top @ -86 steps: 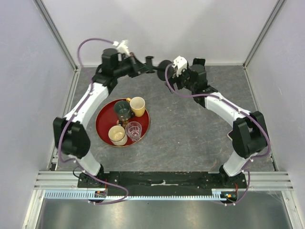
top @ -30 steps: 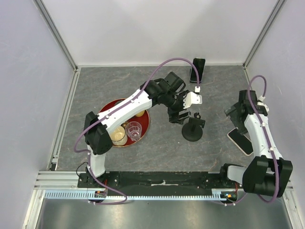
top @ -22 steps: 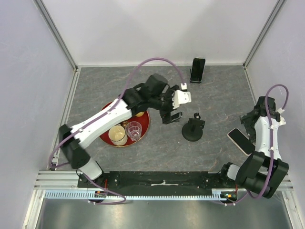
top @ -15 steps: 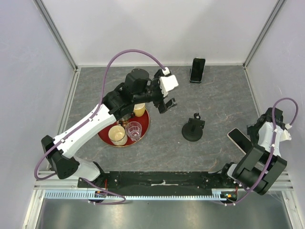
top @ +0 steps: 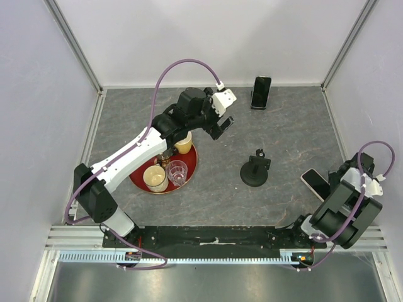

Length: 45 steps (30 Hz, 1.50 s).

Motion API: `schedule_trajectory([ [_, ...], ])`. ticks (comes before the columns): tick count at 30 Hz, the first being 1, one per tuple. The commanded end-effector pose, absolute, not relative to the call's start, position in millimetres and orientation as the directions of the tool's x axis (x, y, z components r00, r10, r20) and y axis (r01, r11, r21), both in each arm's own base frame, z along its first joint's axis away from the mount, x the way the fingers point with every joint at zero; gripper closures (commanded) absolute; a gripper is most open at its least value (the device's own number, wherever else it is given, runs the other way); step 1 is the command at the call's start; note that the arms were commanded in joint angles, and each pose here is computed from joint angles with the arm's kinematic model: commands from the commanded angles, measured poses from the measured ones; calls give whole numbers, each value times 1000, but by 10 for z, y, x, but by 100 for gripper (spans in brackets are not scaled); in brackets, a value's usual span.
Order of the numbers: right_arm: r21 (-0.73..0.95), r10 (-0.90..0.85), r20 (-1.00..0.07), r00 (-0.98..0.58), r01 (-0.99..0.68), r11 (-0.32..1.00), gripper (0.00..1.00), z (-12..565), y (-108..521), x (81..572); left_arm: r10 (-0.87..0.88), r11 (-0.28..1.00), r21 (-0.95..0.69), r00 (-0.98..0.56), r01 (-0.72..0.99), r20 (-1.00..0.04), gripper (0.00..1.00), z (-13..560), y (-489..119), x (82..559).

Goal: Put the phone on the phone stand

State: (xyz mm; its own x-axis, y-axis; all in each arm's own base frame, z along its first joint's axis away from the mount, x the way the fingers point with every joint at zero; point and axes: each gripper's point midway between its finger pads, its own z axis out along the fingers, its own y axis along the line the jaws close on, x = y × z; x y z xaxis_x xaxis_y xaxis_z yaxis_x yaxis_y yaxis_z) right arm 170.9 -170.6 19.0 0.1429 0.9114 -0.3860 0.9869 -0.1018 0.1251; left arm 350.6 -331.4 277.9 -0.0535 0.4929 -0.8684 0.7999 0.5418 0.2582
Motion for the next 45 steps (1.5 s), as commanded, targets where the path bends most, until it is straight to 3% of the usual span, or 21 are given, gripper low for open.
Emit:
schedule_trajectory([
  [1, 212, 912, -391, 127, 976, -45, 2, 123, -1788, 1947, 446, 585, 267, -28, 766, -895, 2, 3030, -3279, 3542],
  [4, 228, 912, -405, 69, 973, 28, 2, 113, -1825, 2102, 447, 598, 260, -46, 759, -893, 2, 2983, -3232, 3603],
  [12, 233, 855, -434, -283, 882, 410, 2, 167, -1363, 3133, 435, 597, 219, -82, 772, -897, 2, 2884, -3227, 3677],
  [17, 152, 691, -587, -421, 782, 605, 2, 593, -1117, 3666, 451, 600, 228, -89, 767, -888, 2, 2829, -3197, 3699],
  [21, -3, 625, -668, -404, 841, 541, 2, 937, -1235, 3585, 447, 595, 223, -88, 772, -890, 2, 2828, -3207, 3693],
  [30, -30, 795, -473, -379, 909, 416, 2, 690, -896, 2956, 447, 591, 222, -86, 776, -891, 2, 2818, -3177, 3641],
  [35, 69, 895, -323, -307, 936, 346, 2, 562, -568, 2934, 449, 592, 225, -85, 774, -890, 2, 2822, -3178, 3645],
  [45, 54, 962, -142, -233, 969, 242, 2, 199, -305, 2882, 453, 577, 223, -80, 786, -888, 2, 2806, -3190, 3624],
])
